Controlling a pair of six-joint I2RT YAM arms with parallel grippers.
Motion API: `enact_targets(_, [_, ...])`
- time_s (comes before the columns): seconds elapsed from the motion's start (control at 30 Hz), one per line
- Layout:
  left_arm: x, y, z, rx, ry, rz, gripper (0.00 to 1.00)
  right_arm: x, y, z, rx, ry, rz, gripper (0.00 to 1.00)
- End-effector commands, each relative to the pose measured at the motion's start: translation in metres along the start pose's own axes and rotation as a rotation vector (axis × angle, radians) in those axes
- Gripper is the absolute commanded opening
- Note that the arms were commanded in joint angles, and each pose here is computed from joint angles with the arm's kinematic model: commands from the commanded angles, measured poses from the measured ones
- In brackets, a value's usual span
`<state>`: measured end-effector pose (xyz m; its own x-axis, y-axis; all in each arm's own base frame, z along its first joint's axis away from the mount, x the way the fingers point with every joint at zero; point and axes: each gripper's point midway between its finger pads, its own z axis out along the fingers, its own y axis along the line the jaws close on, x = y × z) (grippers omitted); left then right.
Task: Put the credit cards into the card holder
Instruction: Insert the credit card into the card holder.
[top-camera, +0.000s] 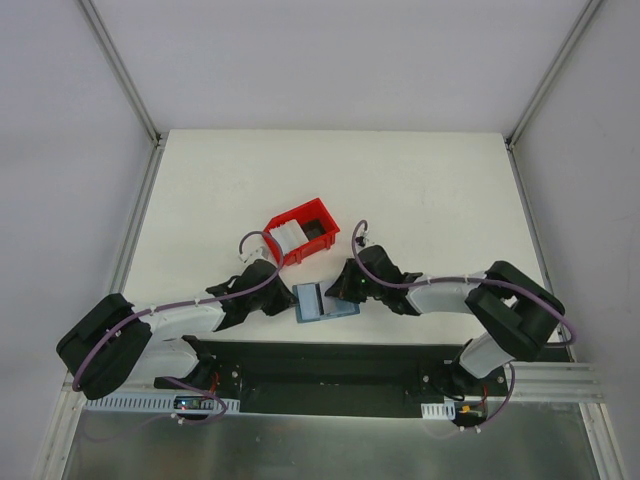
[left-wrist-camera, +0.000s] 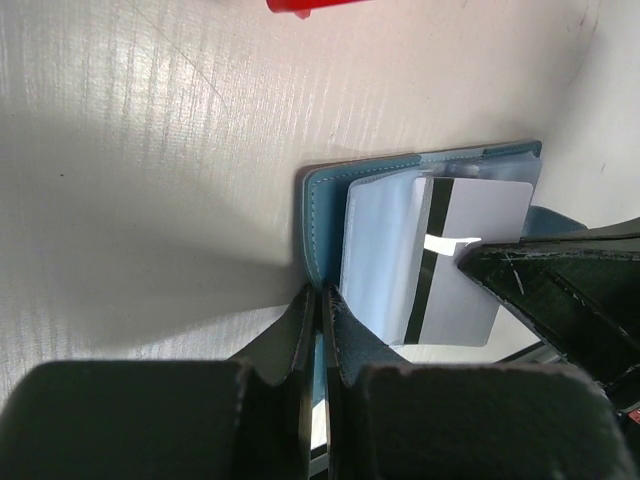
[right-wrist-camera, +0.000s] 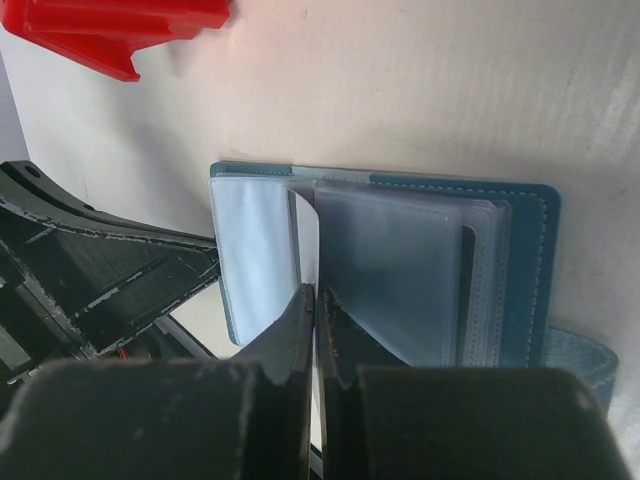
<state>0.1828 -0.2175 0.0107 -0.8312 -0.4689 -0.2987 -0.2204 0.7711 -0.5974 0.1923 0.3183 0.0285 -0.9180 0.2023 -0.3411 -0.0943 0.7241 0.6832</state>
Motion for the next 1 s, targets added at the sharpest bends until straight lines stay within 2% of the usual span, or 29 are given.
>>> enact_targets(0.0, [0.011,0.047,0.0,-0.163,0.033,0.027,0.0,0.031,-0.011,0.006,0.037,0.128,0.003,0.01])
enact_targets(0.4, [0.012,0.048,0.0,-0.166,0.033,0.02,0.0,0.04,0.004,0.015,0.047,0.159,-0.032,0.02])
enact_targets(0.5, [0.012,0.047,-0.001,-0.16,0.031,0.016,0.0,0.03,-0.006,0.009,0.11,0.112,-0.071,0.1])
enact_targets(0.57, [0.012,0.049,-0.002,-0.161,0.03,0.013,0.0,0.02,-0.011,0.0,0.15,0.075,-0.102,0.22])
enact_targets(0.7, [0.014,0.051,-0.002,-0.164,0.034,0.015,0.0,0.004,-0.014,-0.014,0.203,0.014,-0.156,0.4])
enact_targets(0.97, [0.013,0.048,-0.001,-0.157,0.039,0.023,0.0,0.02,0.002,-0.007,0.143,0.107,-0.189,0.42])
